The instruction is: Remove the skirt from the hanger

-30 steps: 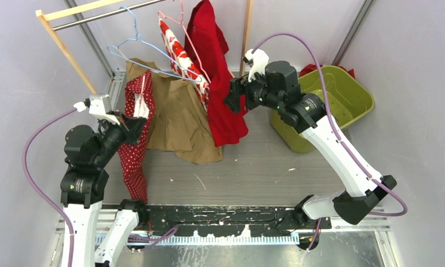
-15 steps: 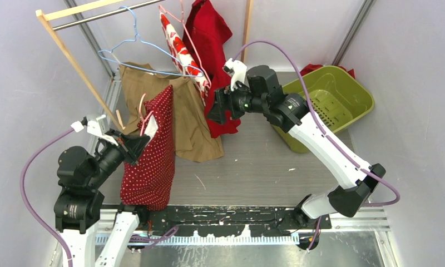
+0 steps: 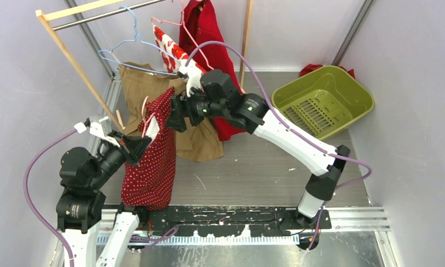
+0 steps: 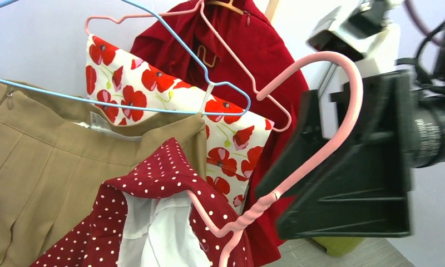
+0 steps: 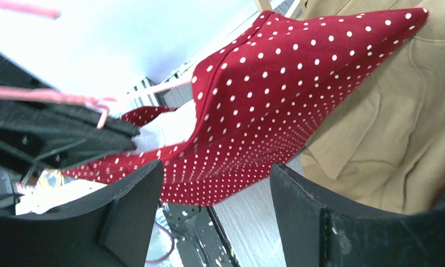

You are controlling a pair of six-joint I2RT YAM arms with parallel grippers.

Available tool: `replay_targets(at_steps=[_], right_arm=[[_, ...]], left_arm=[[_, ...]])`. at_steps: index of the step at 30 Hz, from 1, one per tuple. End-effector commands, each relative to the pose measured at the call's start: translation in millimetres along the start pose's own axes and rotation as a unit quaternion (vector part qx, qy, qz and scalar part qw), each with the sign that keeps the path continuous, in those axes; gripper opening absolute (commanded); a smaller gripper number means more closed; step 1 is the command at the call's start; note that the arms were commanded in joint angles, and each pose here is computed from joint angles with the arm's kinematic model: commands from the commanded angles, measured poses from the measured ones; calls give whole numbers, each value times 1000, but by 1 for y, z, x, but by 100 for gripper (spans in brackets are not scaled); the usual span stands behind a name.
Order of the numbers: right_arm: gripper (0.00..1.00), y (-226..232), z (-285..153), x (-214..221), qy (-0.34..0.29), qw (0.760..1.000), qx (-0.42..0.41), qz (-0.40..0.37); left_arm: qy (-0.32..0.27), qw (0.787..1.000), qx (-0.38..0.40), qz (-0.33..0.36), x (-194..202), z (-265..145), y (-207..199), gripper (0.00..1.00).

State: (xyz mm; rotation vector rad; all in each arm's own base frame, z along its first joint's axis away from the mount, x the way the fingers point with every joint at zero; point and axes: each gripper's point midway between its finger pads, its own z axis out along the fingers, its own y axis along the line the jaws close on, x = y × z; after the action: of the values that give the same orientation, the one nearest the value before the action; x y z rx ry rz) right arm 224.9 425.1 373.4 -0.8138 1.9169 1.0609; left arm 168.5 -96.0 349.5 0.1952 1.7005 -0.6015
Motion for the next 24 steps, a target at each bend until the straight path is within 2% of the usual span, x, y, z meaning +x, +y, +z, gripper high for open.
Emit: replay_targets(at_steps=[1, 10, 19, 24], right_arm=[[74, 9, 17, -38, -64, 997, -14, 46], [73, 10, 37, -34, -51, 997, -20, 52], [71, 23, 28, -30, -36, 999, -28, 22], [71, 17, 42, -20, -20, 999, -24, 24]], left_arm=[[-57, 997, 28, 32, -32, -10, -17, 0], [-61, 997, 25, 30, -34, -11, -17, 0], [-60, 998, 11, 30, -33, -3, -8, 0], [-64, 997, 11, 34, -37, 1, -7, 0]])
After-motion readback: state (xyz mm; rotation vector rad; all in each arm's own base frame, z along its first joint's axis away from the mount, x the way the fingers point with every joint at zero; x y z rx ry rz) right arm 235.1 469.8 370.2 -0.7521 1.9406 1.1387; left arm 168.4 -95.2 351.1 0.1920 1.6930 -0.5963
